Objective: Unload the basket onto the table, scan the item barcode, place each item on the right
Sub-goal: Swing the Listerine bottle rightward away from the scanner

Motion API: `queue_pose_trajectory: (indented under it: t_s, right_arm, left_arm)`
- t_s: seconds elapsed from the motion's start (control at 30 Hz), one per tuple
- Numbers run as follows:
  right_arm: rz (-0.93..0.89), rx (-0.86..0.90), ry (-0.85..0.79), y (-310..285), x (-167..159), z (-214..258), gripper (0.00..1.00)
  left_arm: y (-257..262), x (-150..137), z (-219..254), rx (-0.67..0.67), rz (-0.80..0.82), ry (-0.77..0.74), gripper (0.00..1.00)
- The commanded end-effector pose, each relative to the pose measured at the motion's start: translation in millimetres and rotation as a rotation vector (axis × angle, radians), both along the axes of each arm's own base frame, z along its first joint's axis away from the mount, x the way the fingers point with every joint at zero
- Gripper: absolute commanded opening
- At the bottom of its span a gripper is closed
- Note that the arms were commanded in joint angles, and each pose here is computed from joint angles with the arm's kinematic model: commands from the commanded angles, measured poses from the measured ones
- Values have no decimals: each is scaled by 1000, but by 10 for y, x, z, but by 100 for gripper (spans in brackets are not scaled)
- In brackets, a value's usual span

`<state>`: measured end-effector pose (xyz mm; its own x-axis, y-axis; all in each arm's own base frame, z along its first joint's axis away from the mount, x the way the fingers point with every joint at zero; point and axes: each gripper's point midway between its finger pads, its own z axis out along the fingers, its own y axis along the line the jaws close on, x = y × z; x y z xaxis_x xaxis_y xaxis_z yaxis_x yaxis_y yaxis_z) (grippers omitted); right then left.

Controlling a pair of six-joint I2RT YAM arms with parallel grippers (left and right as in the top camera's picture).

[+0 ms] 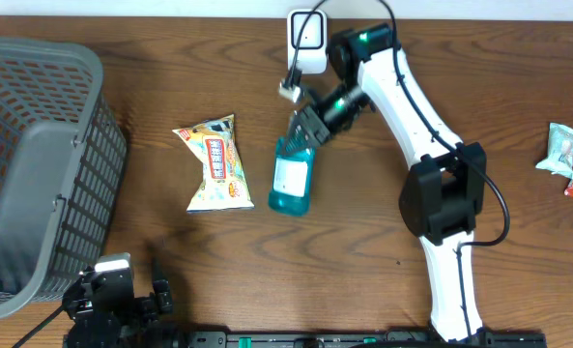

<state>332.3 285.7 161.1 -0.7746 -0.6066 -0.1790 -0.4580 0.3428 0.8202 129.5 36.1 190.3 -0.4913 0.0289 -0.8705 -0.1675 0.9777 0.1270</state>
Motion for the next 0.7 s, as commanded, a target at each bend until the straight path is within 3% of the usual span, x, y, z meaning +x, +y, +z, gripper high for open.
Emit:
queue_pose_trajectory:
  t_s: [0.0, 0.4, 0.67]
  right_arm:
    - [21, 102, -31, -90, -312, 400, 1]
    - [13, 217, -93, -770, -1299, 578, 1]
    - [-36, 286, -150, -874, -1393, 696, 1]
  left_arm:
    - [25, -9, 18, 18, 7, -2, 98]
    - [25, -9, 18, 18, 8, -2, 98]
    - [25, -9, 18, 18, 7, -2, 98]
